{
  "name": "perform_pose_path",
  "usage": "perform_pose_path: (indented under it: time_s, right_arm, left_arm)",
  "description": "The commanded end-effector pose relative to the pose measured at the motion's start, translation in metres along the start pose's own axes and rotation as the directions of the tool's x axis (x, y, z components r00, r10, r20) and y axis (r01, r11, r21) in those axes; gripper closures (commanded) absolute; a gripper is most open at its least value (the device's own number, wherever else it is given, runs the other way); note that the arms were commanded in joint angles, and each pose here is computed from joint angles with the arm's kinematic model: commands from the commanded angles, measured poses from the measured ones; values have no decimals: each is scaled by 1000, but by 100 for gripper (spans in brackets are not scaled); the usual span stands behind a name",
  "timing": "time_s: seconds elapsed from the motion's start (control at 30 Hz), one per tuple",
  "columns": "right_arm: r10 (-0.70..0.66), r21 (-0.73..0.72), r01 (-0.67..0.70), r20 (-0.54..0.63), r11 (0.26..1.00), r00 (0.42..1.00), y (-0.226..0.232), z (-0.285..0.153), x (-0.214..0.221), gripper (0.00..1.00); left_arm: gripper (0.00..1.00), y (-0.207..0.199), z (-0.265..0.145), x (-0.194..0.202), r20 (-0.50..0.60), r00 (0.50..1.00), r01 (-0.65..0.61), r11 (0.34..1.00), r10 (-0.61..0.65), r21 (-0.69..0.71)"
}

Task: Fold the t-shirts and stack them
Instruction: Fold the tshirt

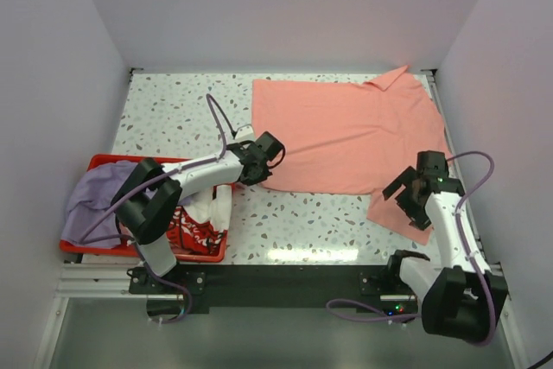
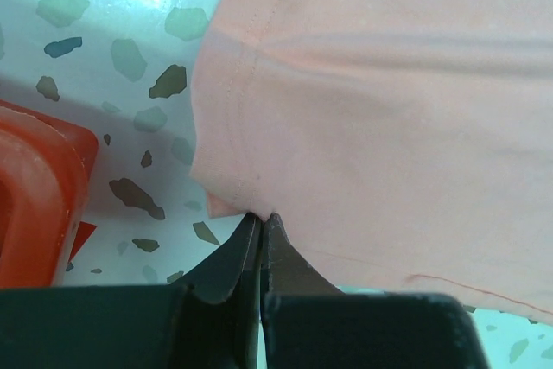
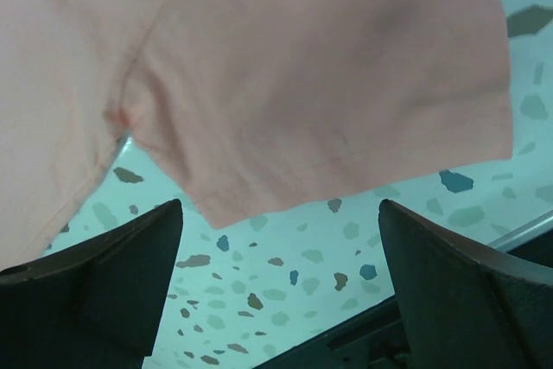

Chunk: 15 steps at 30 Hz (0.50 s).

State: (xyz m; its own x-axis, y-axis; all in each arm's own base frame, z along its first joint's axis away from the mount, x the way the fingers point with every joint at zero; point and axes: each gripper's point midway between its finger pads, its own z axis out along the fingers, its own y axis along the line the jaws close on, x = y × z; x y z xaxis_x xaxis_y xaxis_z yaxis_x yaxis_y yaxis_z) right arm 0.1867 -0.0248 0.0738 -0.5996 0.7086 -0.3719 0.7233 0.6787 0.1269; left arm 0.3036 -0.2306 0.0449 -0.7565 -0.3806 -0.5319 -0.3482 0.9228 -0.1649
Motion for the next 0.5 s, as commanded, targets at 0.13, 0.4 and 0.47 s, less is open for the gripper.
perform_pose_path:
  time_s: [0.13, 0.4, 0.47]
  right_arm:
    - [339, 59, -334, -202, 941, 919, -36, 39, 27, 1]
    - [369, 97, -357, -183, 929, 911, -48, 43, 25, 2]
    - [382, 114, -366, -173, 923, 908, -51, 46, 25, 2]
  left_arm:
    - [100, -6, -8, -8, 17, 1000, 1, 999, -2, 52]
    - [100, -9, -10, -13, 22, 1000, 0, 998, -2, 59]
    - [100, -10, -10, -12, 22, 1000, -3, 998, 1, 59]
